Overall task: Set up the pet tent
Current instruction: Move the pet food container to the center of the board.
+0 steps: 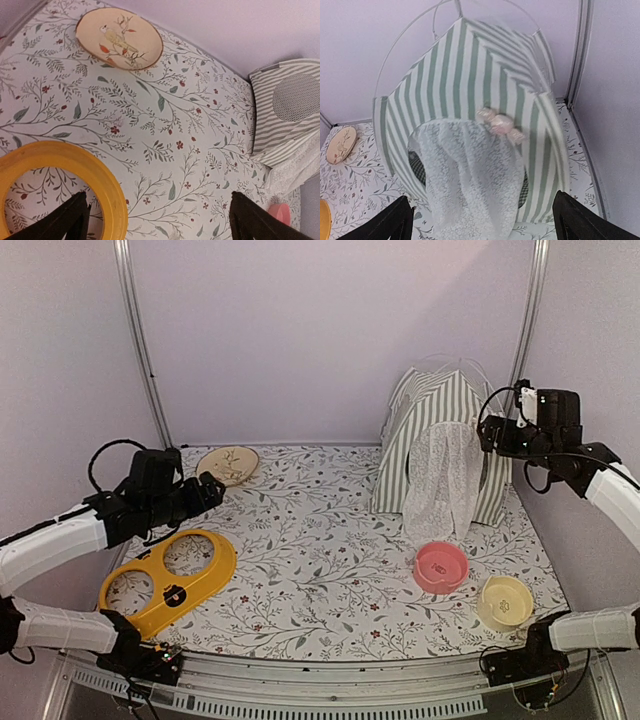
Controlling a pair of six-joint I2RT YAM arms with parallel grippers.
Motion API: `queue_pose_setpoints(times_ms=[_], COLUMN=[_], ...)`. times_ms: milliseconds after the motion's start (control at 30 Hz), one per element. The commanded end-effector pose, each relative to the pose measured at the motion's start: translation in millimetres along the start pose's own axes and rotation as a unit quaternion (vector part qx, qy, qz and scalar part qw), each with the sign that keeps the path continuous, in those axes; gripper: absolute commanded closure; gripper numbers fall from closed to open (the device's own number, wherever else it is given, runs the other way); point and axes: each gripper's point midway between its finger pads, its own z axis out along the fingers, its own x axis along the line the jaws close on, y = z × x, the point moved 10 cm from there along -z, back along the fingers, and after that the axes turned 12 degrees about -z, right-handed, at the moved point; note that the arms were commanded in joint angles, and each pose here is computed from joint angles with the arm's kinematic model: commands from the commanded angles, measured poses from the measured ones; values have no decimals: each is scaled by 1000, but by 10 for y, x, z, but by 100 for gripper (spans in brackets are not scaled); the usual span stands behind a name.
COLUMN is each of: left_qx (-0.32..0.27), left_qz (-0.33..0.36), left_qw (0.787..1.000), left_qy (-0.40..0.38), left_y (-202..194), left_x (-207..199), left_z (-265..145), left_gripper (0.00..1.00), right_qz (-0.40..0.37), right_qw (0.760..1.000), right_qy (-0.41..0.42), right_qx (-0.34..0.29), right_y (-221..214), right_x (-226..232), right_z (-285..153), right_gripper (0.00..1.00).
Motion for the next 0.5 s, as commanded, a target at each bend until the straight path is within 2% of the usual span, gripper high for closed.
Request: queue_pose_setpoints(times_ms=[0, 233, 333, 467], left_qx=[-3, 26, 49, 87], left_qz=[-88, -129, -112, -75], left_qw=[994, 986, 987, 990], left_qy=[60, 102, 99, 83], left_y=[-177, -260, -280, -382], left_x=[444, 795, 760, 572], left_z=[26, 550, 815, 1107], left_gripper=[1, 1, 1, 1], right_qz=[0, 15, 16, 19], right_qw=[995, 981, 977, 976], right_qy=[68, 107, 94, 77], right_qx=[78, 158, 193, 202], right_y=[-438, -1032, -1209, -1327], right_x=[444, 684, 670, 635], right_z=[-50, -35, -1, -1], right_gripper=[1, 1, 1, 1])
